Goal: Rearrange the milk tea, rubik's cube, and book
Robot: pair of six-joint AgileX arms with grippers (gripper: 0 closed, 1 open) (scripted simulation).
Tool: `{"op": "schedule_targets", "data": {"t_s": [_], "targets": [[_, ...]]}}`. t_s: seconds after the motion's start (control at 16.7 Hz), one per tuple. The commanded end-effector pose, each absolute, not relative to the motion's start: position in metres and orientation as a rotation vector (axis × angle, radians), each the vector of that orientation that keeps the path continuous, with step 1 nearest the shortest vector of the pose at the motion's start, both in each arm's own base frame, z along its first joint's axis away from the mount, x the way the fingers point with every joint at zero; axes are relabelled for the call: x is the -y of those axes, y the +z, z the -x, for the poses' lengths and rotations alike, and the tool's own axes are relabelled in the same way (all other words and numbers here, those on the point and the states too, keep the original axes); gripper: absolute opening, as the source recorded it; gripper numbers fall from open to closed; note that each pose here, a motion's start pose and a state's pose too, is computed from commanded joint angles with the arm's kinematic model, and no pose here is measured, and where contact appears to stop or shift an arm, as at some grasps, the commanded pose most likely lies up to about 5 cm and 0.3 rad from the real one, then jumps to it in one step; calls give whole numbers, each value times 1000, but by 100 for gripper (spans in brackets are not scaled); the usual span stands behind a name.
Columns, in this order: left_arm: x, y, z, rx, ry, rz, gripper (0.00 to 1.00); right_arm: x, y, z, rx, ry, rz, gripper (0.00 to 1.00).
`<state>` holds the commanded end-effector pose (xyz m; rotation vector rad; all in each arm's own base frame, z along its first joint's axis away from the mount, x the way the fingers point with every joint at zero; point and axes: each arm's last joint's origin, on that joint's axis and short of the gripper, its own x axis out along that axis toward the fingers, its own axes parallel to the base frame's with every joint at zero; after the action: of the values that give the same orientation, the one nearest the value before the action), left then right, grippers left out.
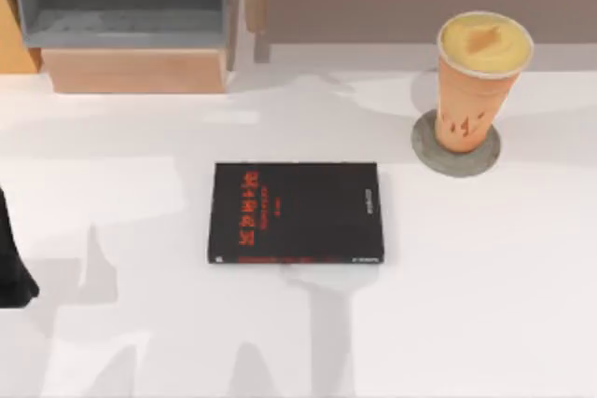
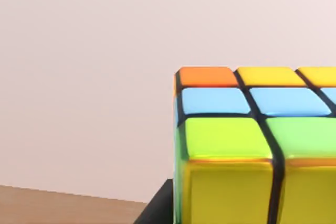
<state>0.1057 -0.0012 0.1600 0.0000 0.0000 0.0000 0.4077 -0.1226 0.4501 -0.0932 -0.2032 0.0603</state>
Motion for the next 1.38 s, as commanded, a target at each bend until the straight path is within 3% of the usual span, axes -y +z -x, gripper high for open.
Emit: {"op": "schedule_targets", "data": {"t_s": [0.24,0.54,1.32,1.38], "targets": [[1,160,-106,0,0,0,100,129,402,-452,23,0,9,0],[1,160,-106,0,0,0,100,130,396,-456,1,-11,-1,0],[1,160,-106,0,0,0,100,130,396,-456,1,-11,-1,98],[1,160,-106,0,0,0,100,130,396,-456,1,-11,-1,100]]}}
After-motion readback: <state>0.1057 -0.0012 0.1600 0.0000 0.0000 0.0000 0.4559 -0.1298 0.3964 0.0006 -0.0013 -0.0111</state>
